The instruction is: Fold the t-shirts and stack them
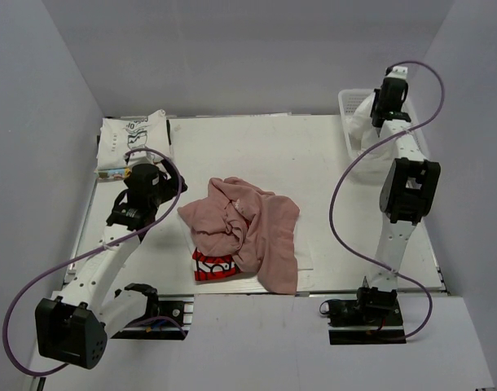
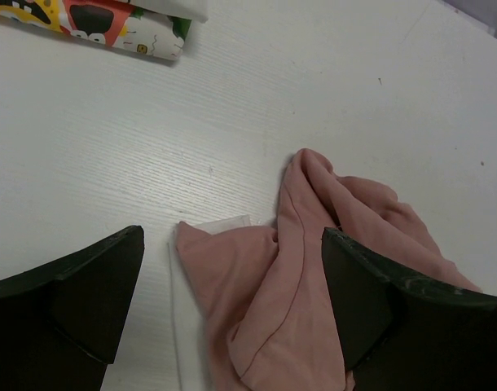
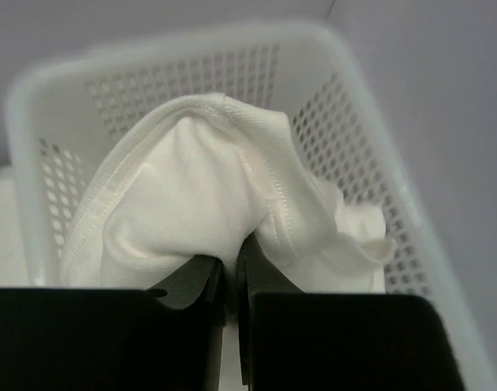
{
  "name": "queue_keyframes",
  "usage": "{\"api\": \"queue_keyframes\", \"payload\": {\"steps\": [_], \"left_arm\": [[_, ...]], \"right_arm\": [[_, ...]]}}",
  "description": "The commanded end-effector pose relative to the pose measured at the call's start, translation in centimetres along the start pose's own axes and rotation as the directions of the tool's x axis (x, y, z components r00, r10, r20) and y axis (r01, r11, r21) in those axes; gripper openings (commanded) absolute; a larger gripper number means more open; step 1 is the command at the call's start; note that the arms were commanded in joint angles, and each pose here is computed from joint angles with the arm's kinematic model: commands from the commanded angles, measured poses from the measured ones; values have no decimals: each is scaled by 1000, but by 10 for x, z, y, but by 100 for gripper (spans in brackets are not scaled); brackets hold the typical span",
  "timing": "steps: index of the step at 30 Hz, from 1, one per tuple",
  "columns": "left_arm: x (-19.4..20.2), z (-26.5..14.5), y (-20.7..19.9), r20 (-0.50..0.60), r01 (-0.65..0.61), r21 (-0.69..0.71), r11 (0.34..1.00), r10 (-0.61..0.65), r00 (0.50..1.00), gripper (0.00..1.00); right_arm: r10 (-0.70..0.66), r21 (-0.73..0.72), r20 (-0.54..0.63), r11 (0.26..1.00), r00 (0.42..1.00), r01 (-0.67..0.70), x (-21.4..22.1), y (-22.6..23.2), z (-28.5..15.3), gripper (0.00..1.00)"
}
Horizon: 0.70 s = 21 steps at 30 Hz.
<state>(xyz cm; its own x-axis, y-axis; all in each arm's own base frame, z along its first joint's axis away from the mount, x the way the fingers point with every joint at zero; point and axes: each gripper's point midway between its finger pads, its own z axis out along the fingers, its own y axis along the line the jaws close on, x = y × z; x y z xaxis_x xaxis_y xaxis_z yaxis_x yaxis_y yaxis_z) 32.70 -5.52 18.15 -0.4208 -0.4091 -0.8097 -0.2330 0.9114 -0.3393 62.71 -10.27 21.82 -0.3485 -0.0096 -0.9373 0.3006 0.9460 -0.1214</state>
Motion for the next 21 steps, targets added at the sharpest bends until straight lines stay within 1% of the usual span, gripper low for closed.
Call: {"api": "queue_keyframes", "payload": {"steps": [1, 2, 3, 4, 5, 6, 7, 9, 10, 11, 12, 13, 14, 15, 16, 17, 18, 19, 20, 21], "left_arm": [[-18, -7, -7, 36, 12, 19, 1000, -13, 999, 100], [-18, -7, -7, 36, 12, 19, 1000, -13, 999, 100], [-18, -7, -7, 35, 21, 20, 1000, -22, 999, 100], [-15, -7, -6, 27, 19, 14, 1000, -19, 999, 100], [-15, -7, -6, 27, 19, 14, 1000, -19, 999, 100], [-13, -7, -5, 18, 16, 9, 1000, -16, 1000, 100], [-16, -10, -6, 28, 28, 15, 999, -29, 999, 100], [-21, -13, -10, 38, 32, 33, 999, -33, 999, 100], [-23, -15, -11, 45, 46, 38, 998, -48, 998, 100], [-22, -16, -13, 38, 46, 48, 998, -48, 998, 100], [-19, -16, -17, 23, 54, 72, 996, -56, 998, 100], [-18, -17, -20, 14, 54, 86, 995, -55, 998, 100], [-19, -20, -23, 14, 65, 103, 993, -66, 998, 100], [-16, -20, -23, 2, 63, 106, 992, -64, 998, 100], [-14, -21, -22, -10, 75, 99, 992, -74, 997, 100], [-16, -23, -23, -2, 87, 105, 991, -88, 996, 100], [-16, -26, -23, -4, 100, 105, 989, -100, 995, 100], [-12, -25, -22, -14, 125, 99, 987, -125, 992, 100], [-12, -25, -24, -21, 139, 106, 985, -138, 990, 100], [-8, -26, -26, -42, 138, 120, 983, -134, 990, 100]], "right_arm": [[50, -1, -67, 999, 997, -50, 23, 4, 8, 0], [53, 7, -103, 999, 993, -53, 34, 2, 10, 0], [80, 26, -127, 997, 989, -78, 37, -2, 11, 4], [87, 38, -145, 996, 986, -82, 43, 0, 17, 18], [99, 53, -179, 994, 979, -91, 50, -2, 17, 40], [99, 60, -193, 994, 976, -89, 45, -4, 15, 90], [105, 56, -175, 994, 979, -97, 33, -1, 15, 90], [75, 0, -171, 997, 982, -76, 15, 4, -1, 90], [-39, -69, -186, 997, 982, 27, 23, 21, -9, 90], [-72, -96, -177, 994, 982, 56, 20, 27, -23, 90], [-89, -94, -89, 992, 992, 81, -13, 29, -44, 90], [-154, -97, -49, 984, 987, 149, -23, 37, -57, 90], [-204, -103, 13, 973, 979, 204, -34, 57, -97, 90], [-219, -135, 74, 965, 973, 227, -45, 78, -113, 90], [-219, -192, 101, 953, 971, 235, -48, 93, -128, 90], [-224, -264, 87, 934, 971, 239, -29, 112, -153, 90], [-184, -362, 116, 907, 976, 214, -35, 134, -184, 90], [-177, -443, 111, 872, 978, 208, -26, 153, -200, 90], [-133, -526, 85, 836, 987, 158, -12, 180, -233, 90], [-137, -608, 59, 781, 989, 145, 6, 195, -255, 90]]}}
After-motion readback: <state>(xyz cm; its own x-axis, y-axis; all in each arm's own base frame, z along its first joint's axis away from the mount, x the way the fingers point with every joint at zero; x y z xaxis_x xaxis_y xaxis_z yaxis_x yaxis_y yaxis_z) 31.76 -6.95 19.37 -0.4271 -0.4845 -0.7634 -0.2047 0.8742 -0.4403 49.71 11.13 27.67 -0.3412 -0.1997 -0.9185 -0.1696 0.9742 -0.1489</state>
